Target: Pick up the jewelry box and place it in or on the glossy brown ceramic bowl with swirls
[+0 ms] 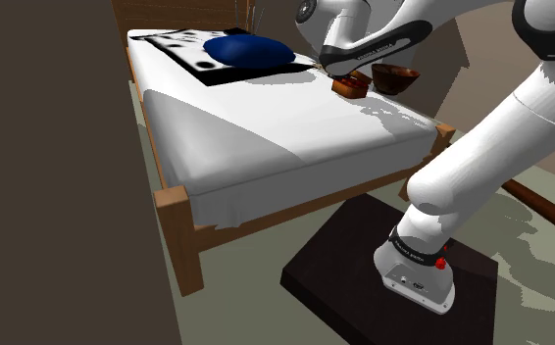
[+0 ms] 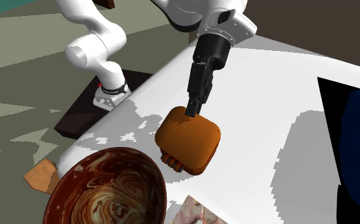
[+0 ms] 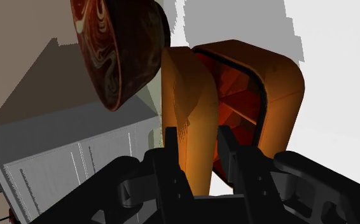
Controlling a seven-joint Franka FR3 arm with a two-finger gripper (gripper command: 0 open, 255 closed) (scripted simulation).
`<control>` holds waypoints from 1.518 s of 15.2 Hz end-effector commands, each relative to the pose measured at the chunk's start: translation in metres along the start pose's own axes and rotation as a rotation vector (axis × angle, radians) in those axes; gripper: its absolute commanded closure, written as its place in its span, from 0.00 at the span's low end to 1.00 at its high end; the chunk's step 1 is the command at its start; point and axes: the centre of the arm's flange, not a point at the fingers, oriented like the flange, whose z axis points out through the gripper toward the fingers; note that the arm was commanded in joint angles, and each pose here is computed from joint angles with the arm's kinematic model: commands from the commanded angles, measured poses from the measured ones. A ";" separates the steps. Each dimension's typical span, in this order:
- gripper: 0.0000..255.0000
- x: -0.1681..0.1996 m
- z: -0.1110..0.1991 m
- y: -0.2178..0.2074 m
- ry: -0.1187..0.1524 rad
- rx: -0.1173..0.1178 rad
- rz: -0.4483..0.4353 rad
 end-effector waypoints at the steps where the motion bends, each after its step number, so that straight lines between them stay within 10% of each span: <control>1: 1.00 0.000 0.000 0.000 0.000 0.000 0.000; 23: 1.00 0.010 -0.060 0.099 0.000 0.000 0.000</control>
